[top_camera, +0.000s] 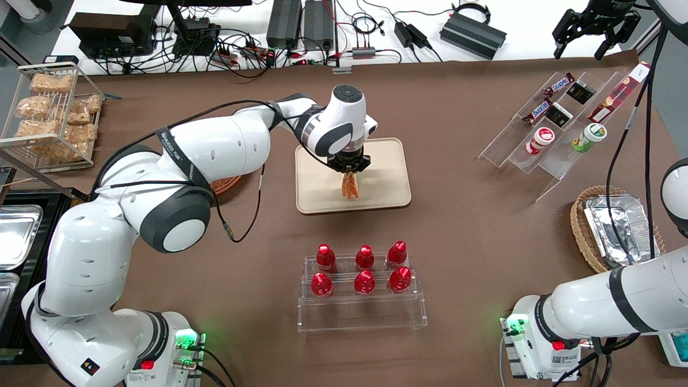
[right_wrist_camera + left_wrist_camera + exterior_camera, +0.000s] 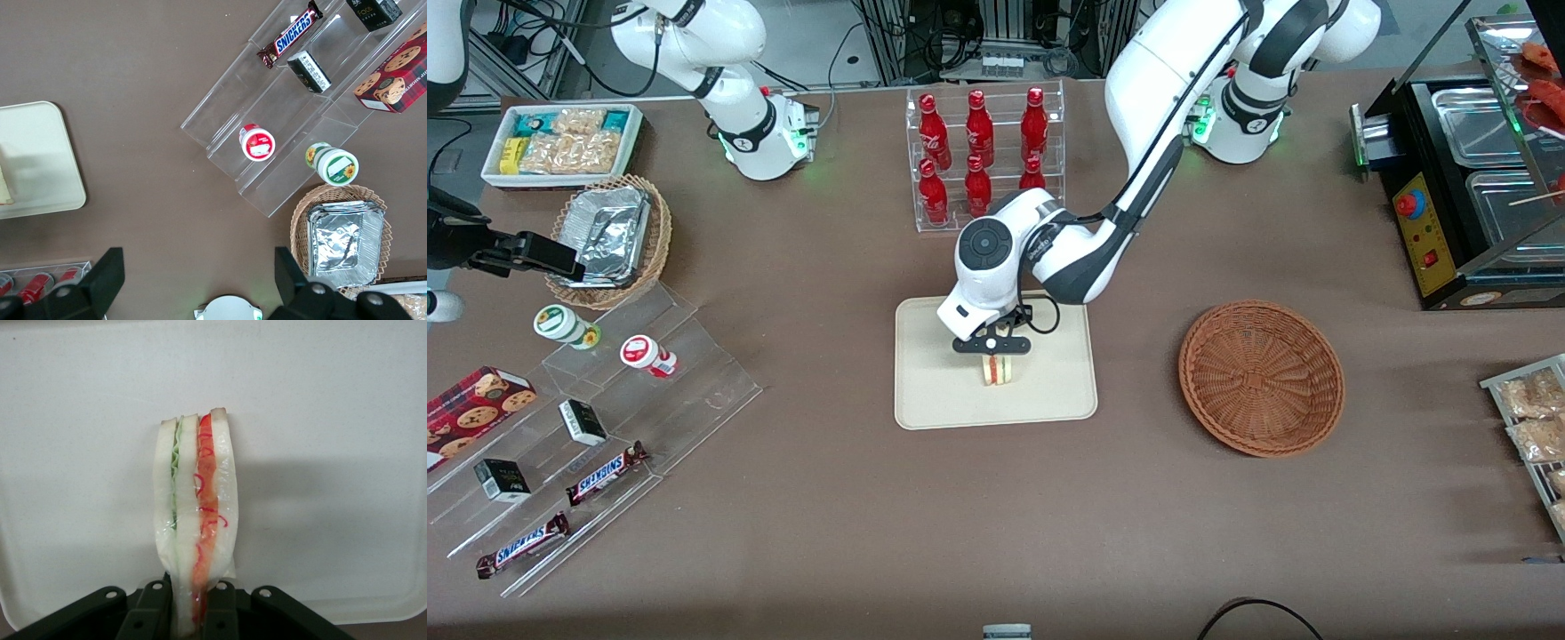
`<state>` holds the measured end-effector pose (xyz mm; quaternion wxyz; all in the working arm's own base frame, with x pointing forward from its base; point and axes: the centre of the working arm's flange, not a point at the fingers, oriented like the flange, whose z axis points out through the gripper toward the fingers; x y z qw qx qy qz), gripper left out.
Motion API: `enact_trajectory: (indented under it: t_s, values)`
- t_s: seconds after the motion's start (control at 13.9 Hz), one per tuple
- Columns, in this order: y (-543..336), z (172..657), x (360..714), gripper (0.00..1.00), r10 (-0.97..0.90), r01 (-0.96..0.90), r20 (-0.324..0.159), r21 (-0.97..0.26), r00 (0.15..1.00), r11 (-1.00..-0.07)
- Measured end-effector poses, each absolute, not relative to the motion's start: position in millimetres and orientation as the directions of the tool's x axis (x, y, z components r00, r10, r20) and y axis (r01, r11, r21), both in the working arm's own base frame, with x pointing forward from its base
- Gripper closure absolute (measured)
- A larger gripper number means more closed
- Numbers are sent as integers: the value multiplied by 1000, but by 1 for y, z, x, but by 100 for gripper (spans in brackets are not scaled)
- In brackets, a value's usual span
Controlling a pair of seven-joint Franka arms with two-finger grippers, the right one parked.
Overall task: Place sandwich from basket to tray
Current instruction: 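Lower the sandwich onto the tray's centre with the left gripper, then open the left gripper to release the sandwich and rise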
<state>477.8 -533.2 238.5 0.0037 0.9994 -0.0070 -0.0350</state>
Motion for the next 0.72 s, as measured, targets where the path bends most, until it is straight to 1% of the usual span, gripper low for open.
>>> enact_trajectory:
  t_s: [0.14,0.22,0.29,0.43,0.5,0.72]
  values:
    - [-534,237,476,84,-17,-16,-72,6,997,-1000]
    - [-535,237,474,79,-20,-19,-72,6,997,-1000]
    - [-537,237,473,79,-23,-22,-73,5,997,-1000]
    - [-538,236,471,64,-25,-25,-74,3,997,-1000]
    - [-538,236,471,53,-24,-24,-74,3,997,-1000]
    - [-537,244,474,25,-18,-18,-74,-2,997,-1000]
